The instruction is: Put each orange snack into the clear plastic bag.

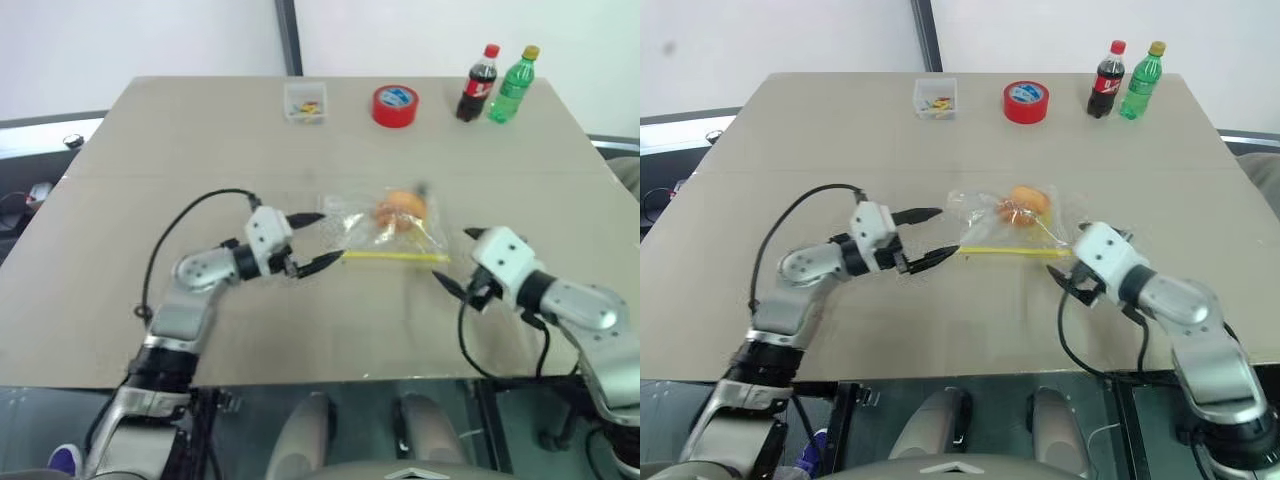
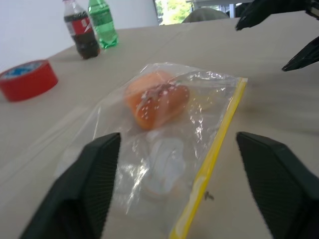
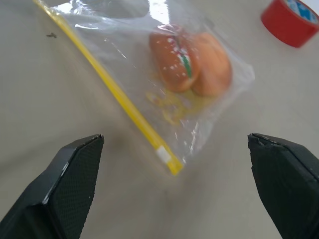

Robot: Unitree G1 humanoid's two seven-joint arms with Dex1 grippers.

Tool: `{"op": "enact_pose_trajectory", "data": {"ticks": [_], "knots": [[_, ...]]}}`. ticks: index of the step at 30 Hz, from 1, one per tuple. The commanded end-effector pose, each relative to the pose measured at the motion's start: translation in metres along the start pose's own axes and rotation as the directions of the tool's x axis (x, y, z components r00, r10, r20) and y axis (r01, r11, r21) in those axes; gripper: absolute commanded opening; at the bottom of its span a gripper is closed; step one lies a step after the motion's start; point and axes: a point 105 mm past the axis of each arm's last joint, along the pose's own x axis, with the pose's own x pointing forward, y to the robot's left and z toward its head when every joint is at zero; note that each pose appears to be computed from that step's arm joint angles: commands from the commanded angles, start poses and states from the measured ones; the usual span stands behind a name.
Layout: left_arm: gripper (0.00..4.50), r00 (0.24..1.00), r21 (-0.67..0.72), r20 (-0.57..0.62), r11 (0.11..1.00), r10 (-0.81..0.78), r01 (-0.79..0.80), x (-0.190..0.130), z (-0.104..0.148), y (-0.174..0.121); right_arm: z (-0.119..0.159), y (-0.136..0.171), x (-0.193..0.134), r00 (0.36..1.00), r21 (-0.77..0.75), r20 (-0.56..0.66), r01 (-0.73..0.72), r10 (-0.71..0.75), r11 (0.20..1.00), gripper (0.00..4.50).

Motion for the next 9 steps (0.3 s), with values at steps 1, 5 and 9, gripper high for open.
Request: {"op": "enact_pose_trajectory", "data": {"ticks": [1, 5, 9], "knots": [[4.39, 1.000, -0.035, 0.009, 0.999, 0.011, -0.011, -0.023, 0.014, 0.001, 0.011, -0.009, -0.028, 0.998, -0.002, 0.056, 0.019, -0.019, 1.000, 4.50], [4.39, 0.999, -0.083, -0.038, 0.996, 0.037, -0.040, -0.048, 0.012, 0.006, 0.006, -0.014, -0.048, 0.998, 0.031, 0.047, 0.033, -0.035, 0.999, 4.50], [4.39, 0.995, -0.121, -0.097, 0.993, 0.003, -0.014, -0.063, 0.006, 0.002, 0.004, -0.018, -0.056, 0.998, 0.045, 0.039, 0.038, -0.039, 0.998, 4.50]]}}
